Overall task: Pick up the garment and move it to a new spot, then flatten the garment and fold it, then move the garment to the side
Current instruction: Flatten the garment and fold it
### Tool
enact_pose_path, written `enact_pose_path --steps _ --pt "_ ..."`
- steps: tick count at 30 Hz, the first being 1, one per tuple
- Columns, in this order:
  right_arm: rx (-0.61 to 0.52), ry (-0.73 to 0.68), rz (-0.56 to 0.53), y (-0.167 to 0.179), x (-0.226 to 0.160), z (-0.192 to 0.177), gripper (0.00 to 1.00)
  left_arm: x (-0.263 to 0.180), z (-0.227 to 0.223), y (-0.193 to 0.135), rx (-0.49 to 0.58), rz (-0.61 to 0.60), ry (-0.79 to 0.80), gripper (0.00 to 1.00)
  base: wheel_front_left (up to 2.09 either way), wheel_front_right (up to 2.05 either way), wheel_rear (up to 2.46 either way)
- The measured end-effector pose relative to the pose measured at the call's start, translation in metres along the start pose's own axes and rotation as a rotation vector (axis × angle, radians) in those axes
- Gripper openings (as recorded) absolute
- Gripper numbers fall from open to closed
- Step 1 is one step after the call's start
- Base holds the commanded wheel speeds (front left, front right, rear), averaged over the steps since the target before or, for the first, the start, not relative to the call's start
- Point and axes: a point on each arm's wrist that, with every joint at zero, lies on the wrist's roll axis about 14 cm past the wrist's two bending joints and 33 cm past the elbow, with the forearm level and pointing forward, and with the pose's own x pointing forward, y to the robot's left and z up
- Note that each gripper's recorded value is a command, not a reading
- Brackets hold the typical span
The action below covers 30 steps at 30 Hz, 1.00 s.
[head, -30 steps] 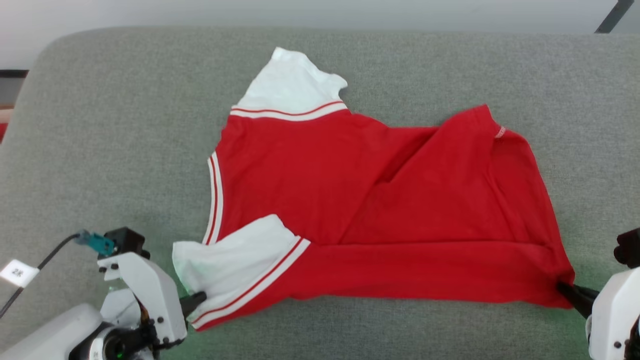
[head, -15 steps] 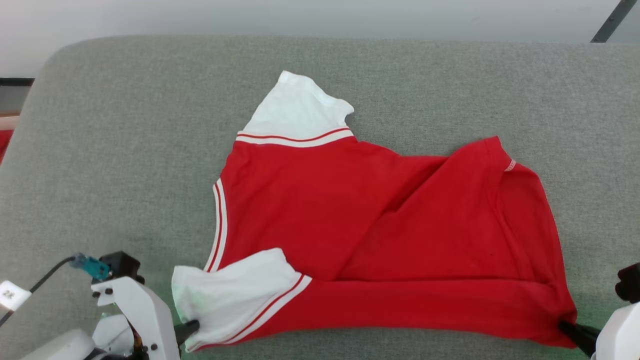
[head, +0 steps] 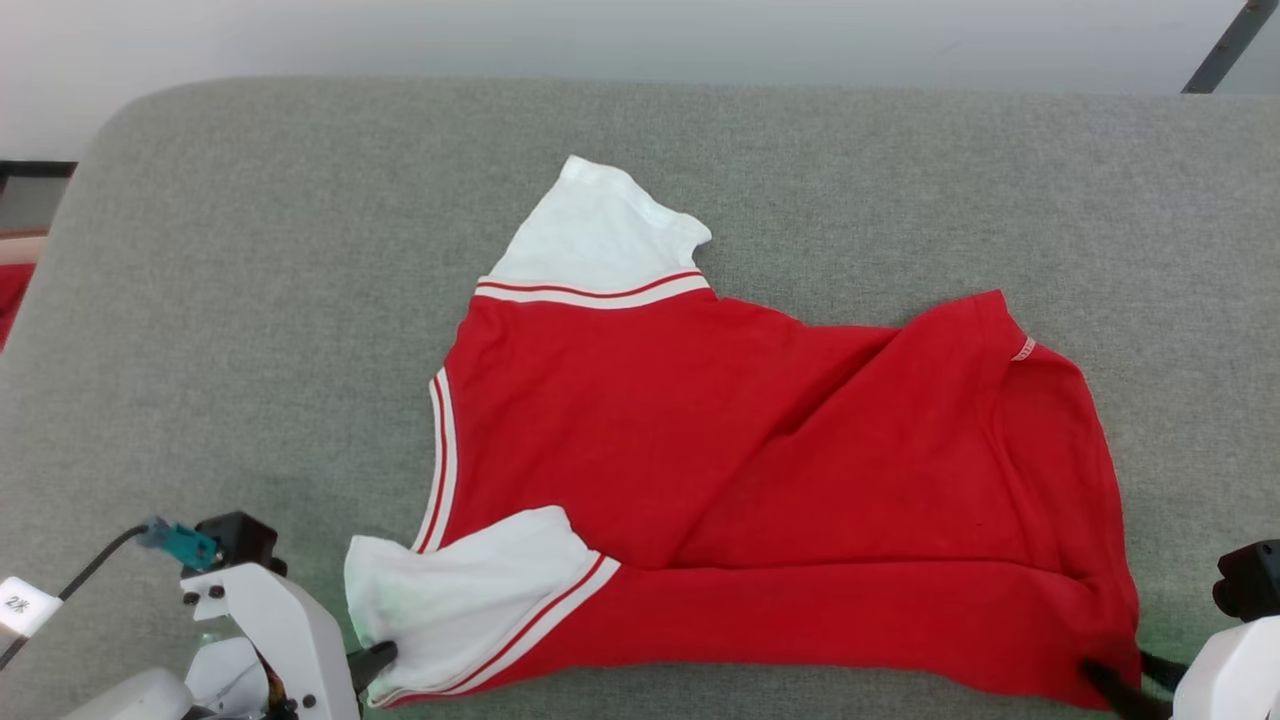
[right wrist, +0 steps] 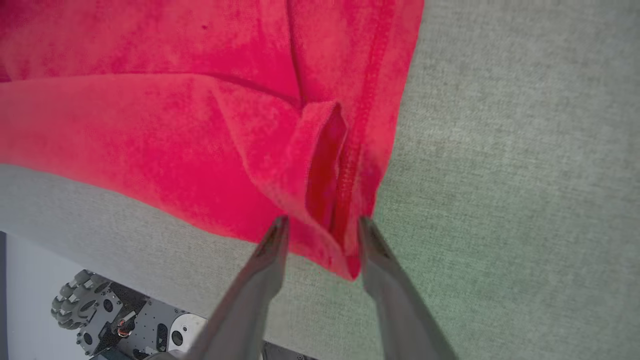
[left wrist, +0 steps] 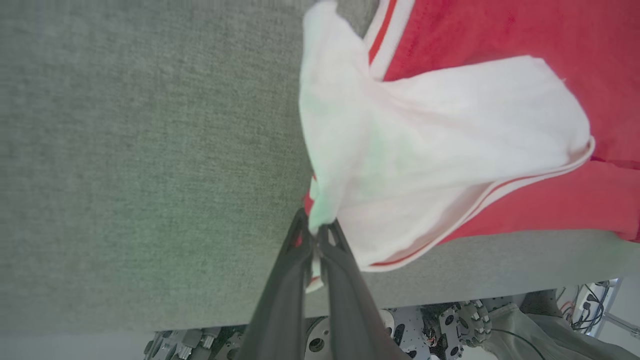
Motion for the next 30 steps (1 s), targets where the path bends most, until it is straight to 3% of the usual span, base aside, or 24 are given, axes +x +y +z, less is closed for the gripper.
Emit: enact_pose_path --steps 1,2,4,18,30 --pt "0.0 -0.004 0.001 0.001 0.0 0.001 1.0 -0.001 0.001 0.0 0.01 0.001 -0.008 0.76 0.0 0.0 0.0" --pt "0.0 -0.01 0.001 0.001 -0.001 0.002 1.0 -0.002 0.002 0.001 0.013 0.002 -0.012 0.8 0.0 0.0 0.0" --pt "-0.002 -0.021 0.002 0.002 -0.002 0.004 1.0 -0.004 0.004 0.001 0.02 0.002 -0.023 1.0 0.0 0.0 0.0" --pt "-0.016 -0.218 0.005 0.009 -0.023 0.037 1.0 -0.025 0.043 -0.011 0.133 -0.003 -0.158 1.0 0.0 0.0 0.0" --pt "-0.197 -0.769 -0.038 0.019 -0.071 0.12 1.0 -0.048 0.15 -0.071 0.376 -0.12 -0.525 1.0 0.0 0.0 0.0"
